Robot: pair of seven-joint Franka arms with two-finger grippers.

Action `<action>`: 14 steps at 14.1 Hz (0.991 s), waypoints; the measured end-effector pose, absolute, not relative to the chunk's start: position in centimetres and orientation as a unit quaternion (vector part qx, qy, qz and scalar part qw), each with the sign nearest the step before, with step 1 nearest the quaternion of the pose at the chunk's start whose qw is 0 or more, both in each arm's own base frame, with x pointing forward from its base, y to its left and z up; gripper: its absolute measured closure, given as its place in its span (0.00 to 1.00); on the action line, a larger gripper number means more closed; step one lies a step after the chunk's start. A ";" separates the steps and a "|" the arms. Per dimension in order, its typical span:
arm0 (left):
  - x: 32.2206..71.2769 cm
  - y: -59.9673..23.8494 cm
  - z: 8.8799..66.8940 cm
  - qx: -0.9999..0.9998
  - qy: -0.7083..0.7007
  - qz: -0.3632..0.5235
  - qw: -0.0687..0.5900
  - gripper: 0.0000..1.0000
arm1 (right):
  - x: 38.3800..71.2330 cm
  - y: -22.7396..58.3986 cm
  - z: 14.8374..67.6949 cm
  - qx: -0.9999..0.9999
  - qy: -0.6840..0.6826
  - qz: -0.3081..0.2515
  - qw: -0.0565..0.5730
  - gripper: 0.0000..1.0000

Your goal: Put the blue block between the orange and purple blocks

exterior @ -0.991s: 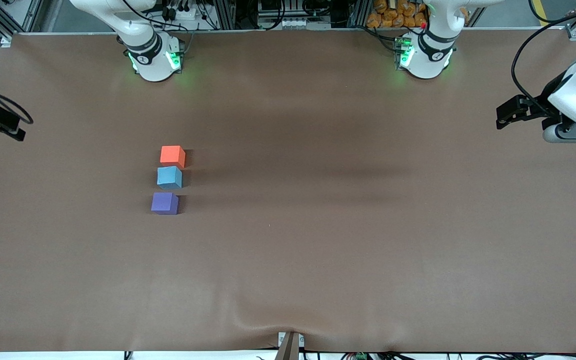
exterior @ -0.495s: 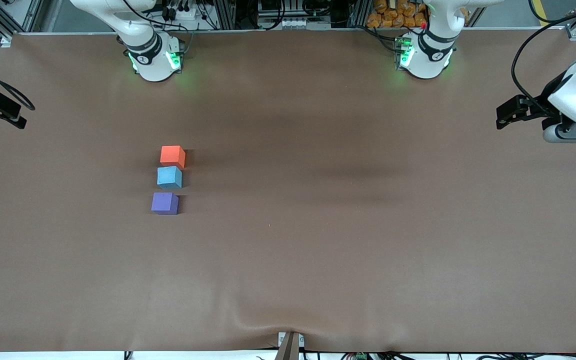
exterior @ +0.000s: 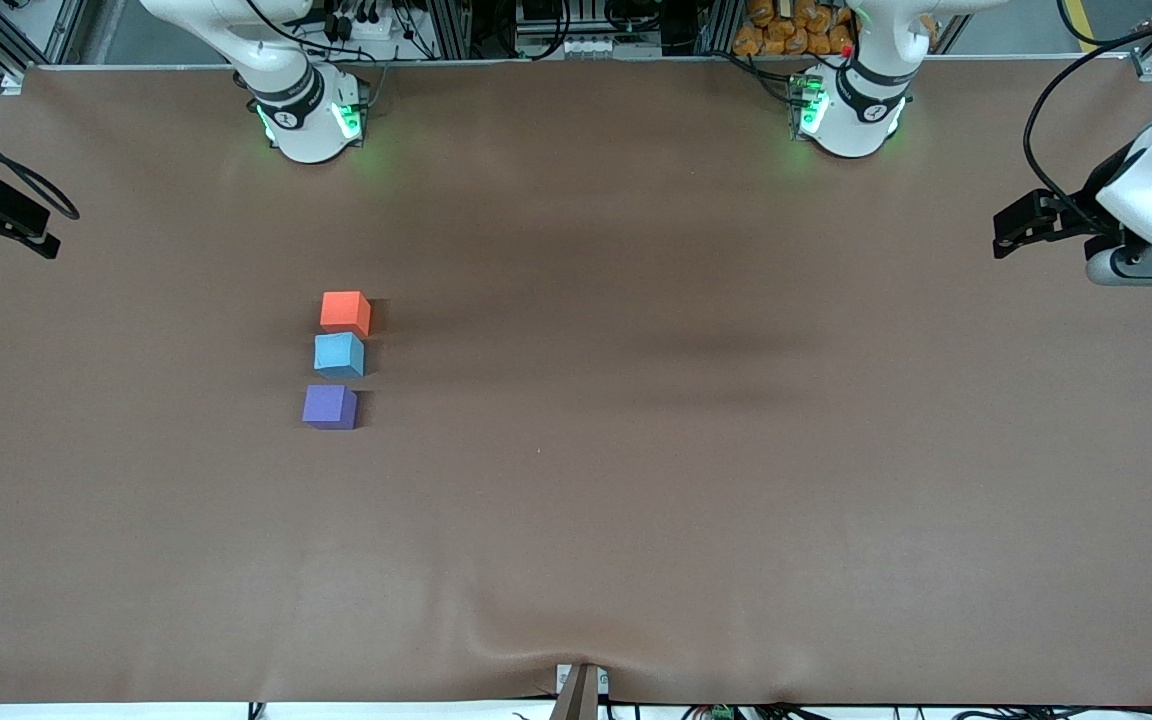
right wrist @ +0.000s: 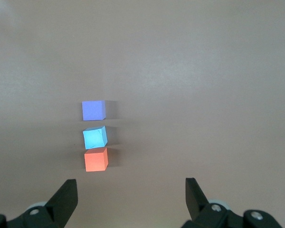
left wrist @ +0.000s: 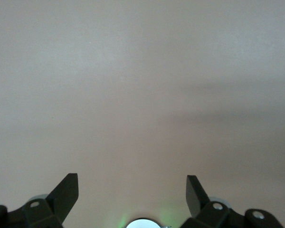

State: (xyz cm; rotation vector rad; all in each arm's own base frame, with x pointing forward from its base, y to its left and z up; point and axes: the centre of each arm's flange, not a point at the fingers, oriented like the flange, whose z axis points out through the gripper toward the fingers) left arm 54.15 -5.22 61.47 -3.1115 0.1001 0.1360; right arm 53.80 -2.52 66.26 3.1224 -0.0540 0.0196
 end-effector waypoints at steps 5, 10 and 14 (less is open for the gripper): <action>54.2 -5.1 61.7 -0.998 0.039 0.042 0.012 0.00 | 53.8 -2.5 66.2 1.000 -0.017 0.005 0.009 0.00; 54.2 -5.1 61.9 -0.998 0.039 0.039 0.012 0.00 | 53.8 -2.4 66.2 1.000 -0.016 0.005 0.009 0.00; 54.2 -5.1 61.9 -0.998 0.039 0.039 0.012 0.00 | 53.8 -2.4 66.2 1.000 -0.016 0.004 0.009 0.00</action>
